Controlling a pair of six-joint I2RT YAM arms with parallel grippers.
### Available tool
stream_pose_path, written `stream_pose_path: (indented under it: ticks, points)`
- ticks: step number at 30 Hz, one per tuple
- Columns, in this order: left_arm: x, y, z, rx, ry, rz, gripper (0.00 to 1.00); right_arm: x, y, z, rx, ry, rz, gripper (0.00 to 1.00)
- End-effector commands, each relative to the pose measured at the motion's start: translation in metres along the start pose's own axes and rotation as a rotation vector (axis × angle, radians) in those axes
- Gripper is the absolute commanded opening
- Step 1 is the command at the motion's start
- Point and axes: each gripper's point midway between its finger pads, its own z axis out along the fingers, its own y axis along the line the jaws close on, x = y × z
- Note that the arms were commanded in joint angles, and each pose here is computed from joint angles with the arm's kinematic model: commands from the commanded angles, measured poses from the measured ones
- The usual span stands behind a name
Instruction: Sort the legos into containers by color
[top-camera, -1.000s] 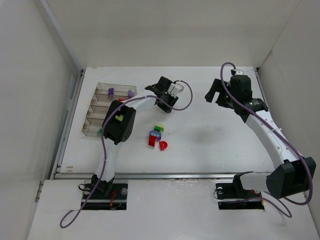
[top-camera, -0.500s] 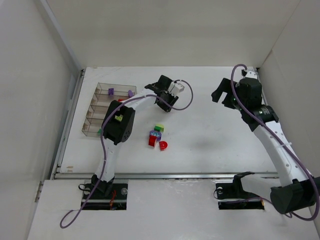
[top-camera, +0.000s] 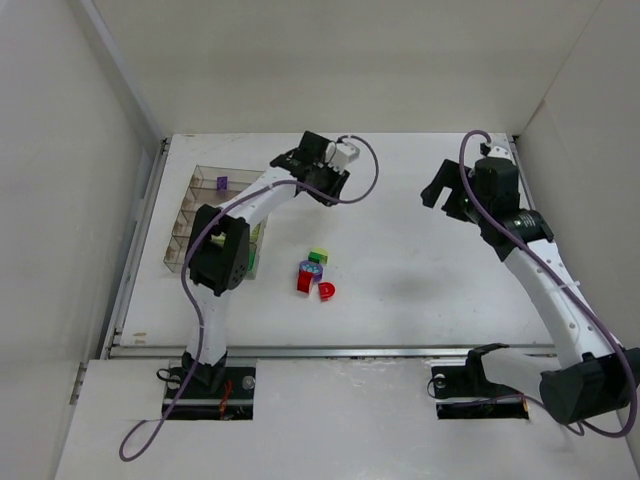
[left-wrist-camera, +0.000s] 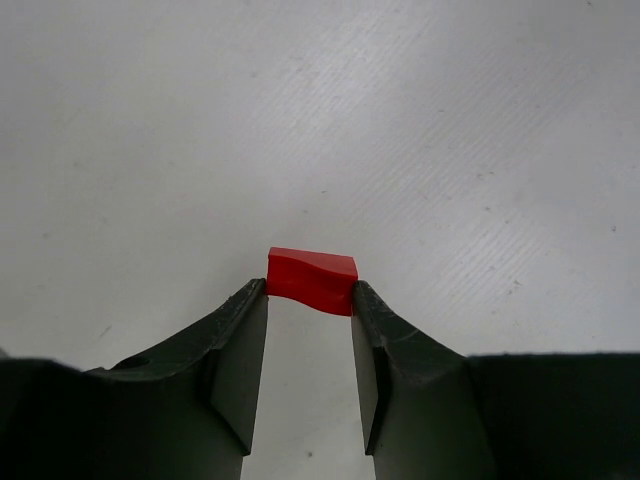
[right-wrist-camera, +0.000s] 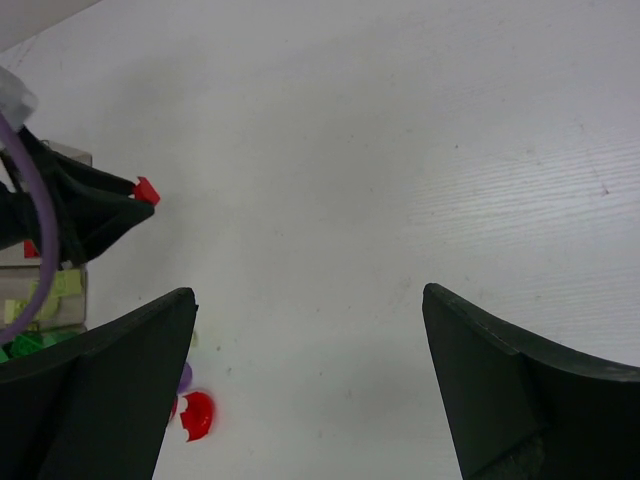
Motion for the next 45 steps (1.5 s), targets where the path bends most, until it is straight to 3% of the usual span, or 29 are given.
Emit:
stream_pose_path:
  ticks: [1, 5, 12, 20, 25, 28, 29, 34, 37, 45]
  points:
    - [-0.043, 0.030, -0.055, -0.036, -0.145, -0.072, 0.00, -0.021, 0.015, -0.007, -0.042, -0.052, 0.026, 1.00]
    - [-0.038, 0.087, -0.095, -0.139, -0.215, -0.156, 0.00, -0.029, 0.020, -0.008, -0.057, -0.077, 0.047, 1.00]
    - [0.014, 0.177, -0.163, -0.377, -0.245, -0.295, 0.00, -0.029, 0.024, 0.004, -0.085, -0.105, 0.060, 1.00]
    - [0.112, 0.212, -0.182, -0.486, -0.122, -0.421, 0.00, -0.029, 0.034, 0.035, -0.081, -0.064, 0.052, 1.00]
    - [0.138, 0.224, -0.186, -0.548, -0.095, -0.411, 0.00, -0.032, 0.057, 0.053, -0.093, -0.029, 0.020, 1.00]
    - [0.146, 0.236, -0.183, -0.553, -0.076, -0.435, 0.14, -0.029, 0.076, 0.064, -0.109, 0.025, -0.022, 1.00]
    - [0.150, 0.239, -0.178, -0.546, -0.047, -0.402, 0.30, -0.024, 0.086, 0.064, -0.123, 0.043, -0.047, 1.00]
    - [0.139, 0.252, -0.184, -0.552, -0.020, -0.335, 0.66, -0.016, 0.109, 0.069, -0.127, 0.087, -0.113, 1.00]
    - [0.132, 0.252, -0.185, -0.538, -0.035, -0.312, 0.72, -0.012, 0.115, 0.068, -0.144, 0.105, -0.120, 1.00]
    - [0.094, 0.243, -0.221, -0.556, -0.155, -0.333, 0.72, -0.010, 0.112, 0.054, -0.166, 0.082, -0.100, 1.00]
